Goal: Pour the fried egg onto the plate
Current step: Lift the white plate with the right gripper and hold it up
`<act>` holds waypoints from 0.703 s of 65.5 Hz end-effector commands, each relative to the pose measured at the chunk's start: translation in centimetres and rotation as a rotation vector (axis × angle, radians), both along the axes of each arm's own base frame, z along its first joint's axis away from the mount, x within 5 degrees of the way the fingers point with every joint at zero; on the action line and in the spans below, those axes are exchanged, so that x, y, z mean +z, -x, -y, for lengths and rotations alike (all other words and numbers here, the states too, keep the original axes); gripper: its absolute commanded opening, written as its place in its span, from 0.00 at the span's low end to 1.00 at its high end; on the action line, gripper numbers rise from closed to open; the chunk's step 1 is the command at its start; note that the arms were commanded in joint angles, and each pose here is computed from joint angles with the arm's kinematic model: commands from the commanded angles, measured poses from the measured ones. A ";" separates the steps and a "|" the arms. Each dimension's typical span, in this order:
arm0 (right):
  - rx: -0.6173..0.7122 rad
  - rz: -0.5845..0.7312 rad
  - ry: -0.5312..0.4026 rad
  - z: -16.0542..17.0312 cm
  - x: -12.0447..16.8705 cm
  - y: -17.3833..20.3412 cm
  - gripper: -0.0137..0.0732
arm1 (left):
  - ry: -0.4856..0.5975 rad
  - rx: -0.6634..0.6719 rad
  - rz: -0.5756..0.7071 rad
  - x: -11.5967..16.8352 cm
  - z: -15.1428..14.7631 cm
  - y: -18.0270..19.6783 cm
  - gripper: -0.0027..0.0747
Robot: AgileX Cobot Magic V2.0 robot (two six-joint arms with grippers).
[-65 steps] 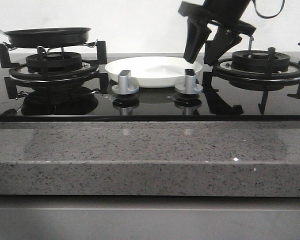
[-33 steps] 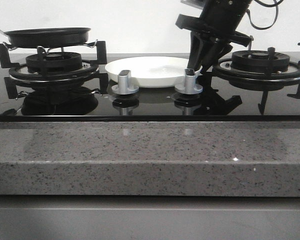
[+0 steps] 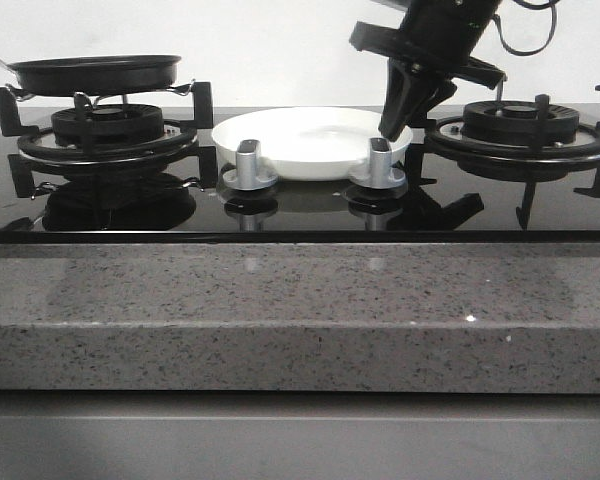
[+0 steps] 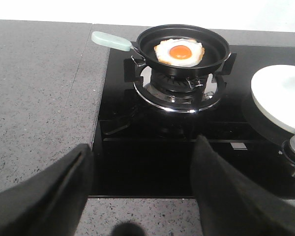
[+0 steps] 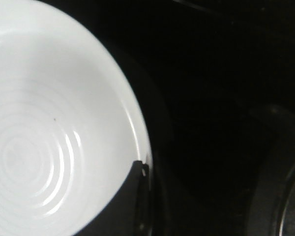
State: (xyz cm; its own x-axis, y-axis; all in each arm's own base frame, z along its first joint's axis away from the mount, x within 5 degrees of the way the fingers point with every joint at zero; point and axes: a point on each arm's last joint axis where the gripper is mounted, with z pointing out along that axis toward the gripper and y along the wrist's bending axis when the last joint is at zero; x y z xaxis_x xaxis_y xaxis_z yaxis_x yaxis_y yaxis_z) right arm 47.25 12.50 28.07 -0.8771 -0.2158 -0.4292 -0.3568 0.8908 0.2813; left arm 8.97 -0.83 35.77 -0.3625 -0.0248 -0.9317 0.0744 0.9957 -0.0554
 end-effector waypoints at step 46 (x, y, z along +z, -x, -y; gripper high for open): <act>0.088 0.257 -0.229 -0.9 15.1 6.0 0.05 | 0.010 0.010 0.093 1.3 -0.1 -0.4 0.60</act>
